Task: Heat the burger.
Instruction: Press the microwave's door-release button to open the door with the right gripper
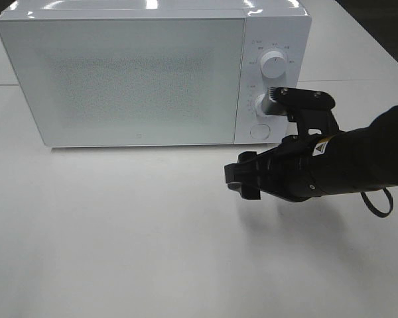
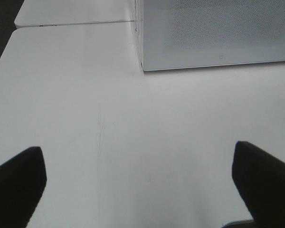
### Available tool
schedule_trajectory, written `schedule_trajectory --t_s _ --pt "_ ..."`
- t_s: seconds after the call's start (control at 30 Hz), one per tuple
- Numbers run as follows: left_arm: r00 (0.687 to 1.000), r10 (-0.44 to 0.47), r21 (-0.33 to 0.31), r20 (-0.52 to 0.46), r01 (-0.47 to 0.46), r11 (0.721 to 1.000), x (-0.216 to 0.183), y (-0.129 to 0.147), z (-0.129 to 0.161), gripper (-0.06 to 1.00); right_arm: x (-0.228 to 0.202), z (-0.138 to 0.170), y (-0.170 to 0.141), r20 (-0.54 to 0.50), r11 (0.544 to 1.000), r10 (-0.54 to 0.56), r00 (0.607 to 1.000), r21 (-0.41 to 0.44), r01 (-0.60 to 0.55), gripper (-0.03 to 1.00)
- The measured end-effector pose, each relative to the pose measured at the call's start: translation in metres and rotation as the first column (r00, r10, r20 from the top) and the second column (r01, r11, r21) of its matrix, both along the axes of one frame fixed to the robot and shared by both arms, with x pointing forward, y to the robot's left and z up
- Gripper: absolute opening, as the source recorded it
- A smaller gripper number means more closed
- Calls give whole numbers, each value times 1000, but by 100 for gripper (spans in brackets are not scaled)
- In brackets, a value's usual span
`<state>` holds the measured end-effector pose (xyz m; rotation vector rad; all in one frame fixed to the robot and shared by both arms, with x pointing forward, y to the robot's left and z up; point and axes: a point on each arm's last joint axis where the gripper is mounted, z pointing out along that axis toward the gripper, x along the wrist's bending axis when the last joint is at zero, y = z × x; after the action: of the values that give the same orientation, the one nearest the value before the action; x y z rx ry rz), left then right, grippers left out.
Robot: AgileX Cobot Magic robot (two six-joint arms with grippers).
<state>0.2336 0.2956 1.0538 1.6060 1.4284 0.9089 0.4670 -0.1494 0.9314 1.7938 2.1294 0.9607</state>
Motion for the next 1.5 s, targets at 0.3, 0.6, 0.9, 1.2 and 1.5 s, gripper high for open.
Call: schedule_trajectory --t_s 0.3,0.6,0.9,1.2,1.5 --pt "1000 0 0 0 0 1000 0 0 0 99 -6 23 6 -83 977 190 978 -83 -197 71" --pt "1000 0 0 0 0 1000 0 0 0 99 -15 42 0 -88 968 223 971 -102 -231 71" --pt "1000 0 0 0 0 1000 0 0 0 99 -38 75 -17 -85 961 232 969 -137 -242 71" --pt "1000 0 0 0 0 1000 0 0 0 99 -67 101 -37 -99 948 258 961 -167 -272 71" --pt "1000 0 0 0 0 1000 0 0 0 99 -94 129 -83 4 983 114 994 -144 -112 71"
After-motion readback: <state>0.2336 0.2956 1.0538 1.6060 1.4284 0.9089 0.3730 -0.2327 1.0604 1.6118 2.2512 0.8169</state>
